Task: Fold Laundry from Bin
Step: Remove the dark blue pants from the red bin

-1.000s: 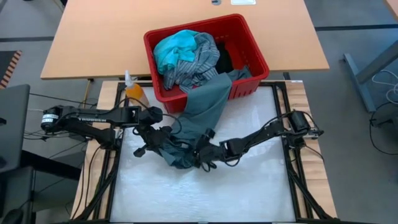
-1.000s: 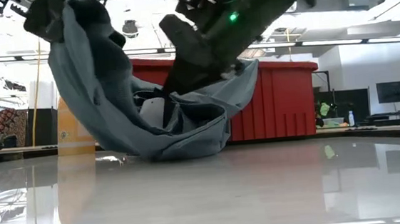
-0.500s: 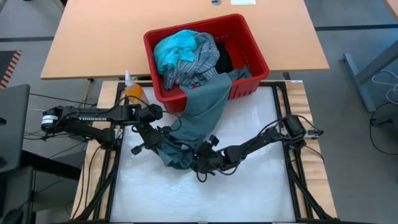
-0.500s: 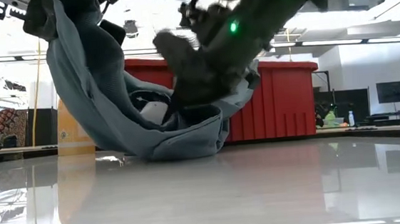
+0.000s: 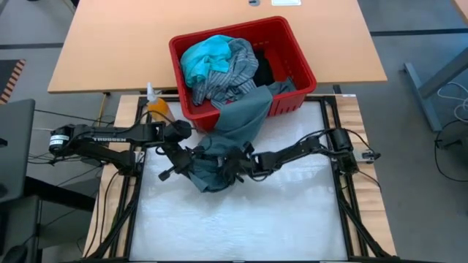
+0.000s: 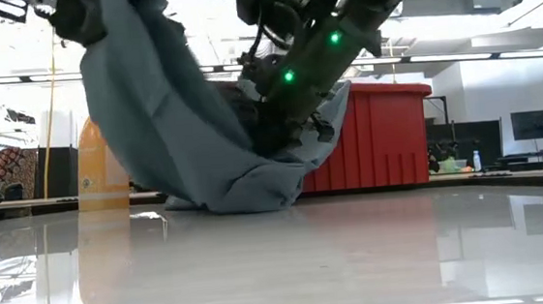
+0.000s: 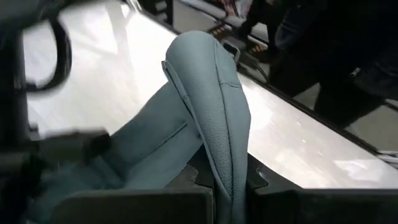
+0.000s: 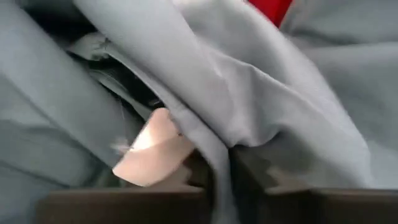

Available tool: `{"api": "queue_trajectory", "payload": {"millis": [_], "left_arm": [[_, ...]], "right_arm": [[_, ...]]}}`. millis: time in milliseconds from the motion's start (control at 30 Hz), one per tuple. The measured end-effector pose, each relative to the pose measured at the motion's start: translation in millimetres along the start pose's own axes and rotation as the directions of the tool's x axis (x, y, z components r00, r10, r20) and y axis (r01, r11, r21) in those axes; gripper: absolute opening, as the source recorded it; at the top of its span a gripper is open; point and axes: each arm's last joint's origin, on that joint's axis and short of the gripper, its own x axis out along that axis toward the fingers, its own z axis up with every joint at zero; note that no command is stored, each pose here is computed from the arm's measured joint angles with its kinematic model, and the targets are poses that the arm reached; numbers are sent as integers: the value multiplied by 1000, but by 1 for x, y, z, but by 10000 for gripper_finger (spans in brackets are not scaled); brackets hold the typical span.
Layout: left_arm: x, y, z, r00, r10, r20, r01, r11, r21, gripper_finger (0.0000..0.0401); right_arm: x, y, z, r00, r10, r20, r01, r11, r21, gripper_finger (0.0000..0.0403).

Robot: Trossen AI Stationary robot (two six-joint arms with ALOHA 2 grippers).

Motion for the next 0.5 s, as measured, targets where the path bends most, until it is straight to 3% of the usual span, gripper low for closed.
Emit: {"api": "queue_trajectory", "payload": {"millis": [167,300,400,500], "left_arm": [[-18,10,26,991,98,88,-111,981,162,0],[-45,25,64,940,191,282,-267,927,263,0],[-69,27,100,872,152,466,-337,877,344,0],[-84,22,127,831,52,553,-325,853,408,0]], "right_arm": [[-51,1,39,989,149,25,-150,985,83,31],[-117,-3,79,954,256,156,-268,962,56,30],[-172,-11,107,887,351,301,-374,927,23,30],[-221,-12,118,803,450,391,-483,875,-15,30]]}}
